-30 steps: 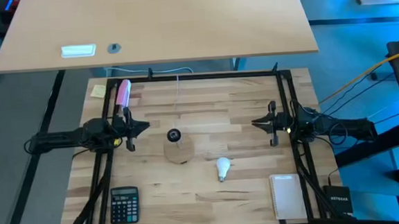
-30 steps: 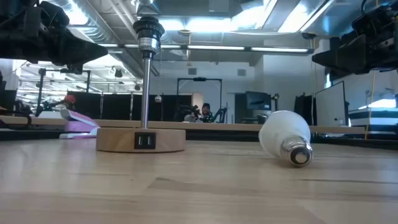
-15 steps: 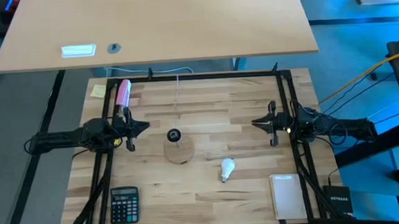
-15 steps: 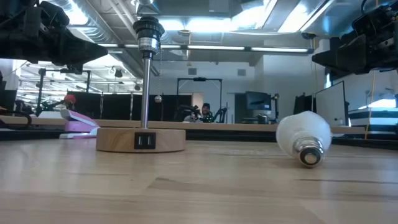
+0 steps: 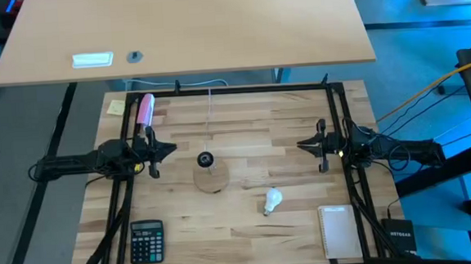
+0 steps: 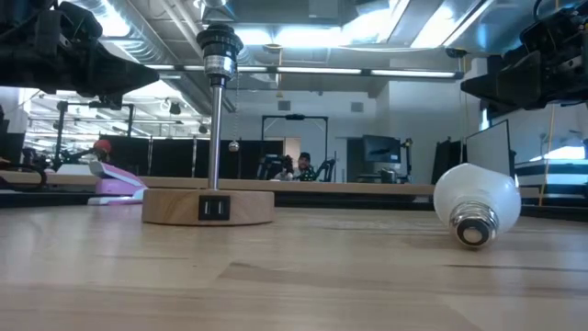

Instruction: Screw lightbulb

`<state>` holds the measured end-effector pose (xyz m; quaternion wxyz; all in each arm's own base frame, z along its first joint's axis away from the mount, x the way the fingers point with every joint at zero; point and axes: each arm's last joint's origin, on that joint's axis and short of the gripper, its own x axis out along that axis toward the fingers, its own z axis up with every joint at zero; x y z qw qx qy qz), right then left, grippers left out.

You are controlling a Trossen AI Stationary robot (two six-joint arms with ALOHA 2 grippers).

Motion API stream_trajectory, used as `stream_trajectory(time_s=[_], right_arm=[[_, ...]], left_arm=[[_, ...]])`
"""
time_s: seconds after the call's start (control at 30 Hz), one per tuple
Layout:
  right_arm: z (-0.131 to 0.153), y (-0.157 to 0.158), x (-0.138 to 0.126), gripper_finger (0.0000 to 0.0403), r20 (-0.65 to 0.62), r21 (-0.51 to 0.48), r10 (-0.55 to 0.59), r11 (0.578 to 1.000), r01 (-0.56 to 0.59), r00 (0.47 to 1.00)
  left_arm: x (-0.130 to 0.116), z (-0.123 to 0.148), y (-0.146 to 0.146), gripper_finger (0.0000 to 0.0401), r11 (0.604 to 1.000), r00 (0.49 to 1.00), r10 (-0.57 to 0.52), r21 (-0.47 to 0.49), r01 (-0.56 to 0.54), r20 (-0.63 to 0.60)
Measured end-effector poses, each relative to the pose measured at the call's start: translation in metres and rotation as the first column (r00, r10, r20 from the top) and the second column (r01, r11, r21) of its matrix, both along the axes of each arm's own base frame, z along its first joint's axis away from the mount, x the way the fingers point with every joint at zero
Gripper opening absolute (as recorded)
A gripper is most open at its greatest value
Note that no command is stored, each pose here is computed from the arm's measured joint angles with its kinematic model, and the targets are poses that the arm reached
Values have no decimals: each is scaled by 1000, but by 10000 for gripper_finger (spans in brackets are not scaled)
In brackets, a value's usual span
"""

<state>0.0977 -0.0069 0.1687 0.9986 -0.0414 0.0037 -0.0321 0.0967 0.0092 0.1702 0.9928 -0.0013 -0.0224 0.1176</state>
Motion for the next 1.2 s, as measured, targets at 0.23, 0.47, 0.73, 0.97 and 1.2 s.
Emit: stream_trajectory(time_s=[0.23, 0.47, 0.73, 0.97, 1.2], right_arm=[[2, 0, 0, 44, 30, 38, -2, 999, 1, 1000], [3, 0, 0, 44, 73, 416, 5, 909, -35, 997], [7, -5, 0, 47, 100, 427, -189, 895, 129, 977], [15, -3, 3, 115, 142, 421, -91, 907, 23, 986], [29, 1, 3, 203, 116, 418, 34, 905, -80, 993]], left_arm=[[0, 2, 1, 27, 1000, 999, 28, -13, -27, 22], [-6, 27, 3, 27, 975, 938, 57, -222, 21, 342], [5, 65, -1, 20, 992, 957, 8, -122, 29, 291], [41, 139, -27, 2, 988, 989, -148, -47, 147, -21], [81, 211, -82, 1, 973, 956, -225, 0, 229, -191]])
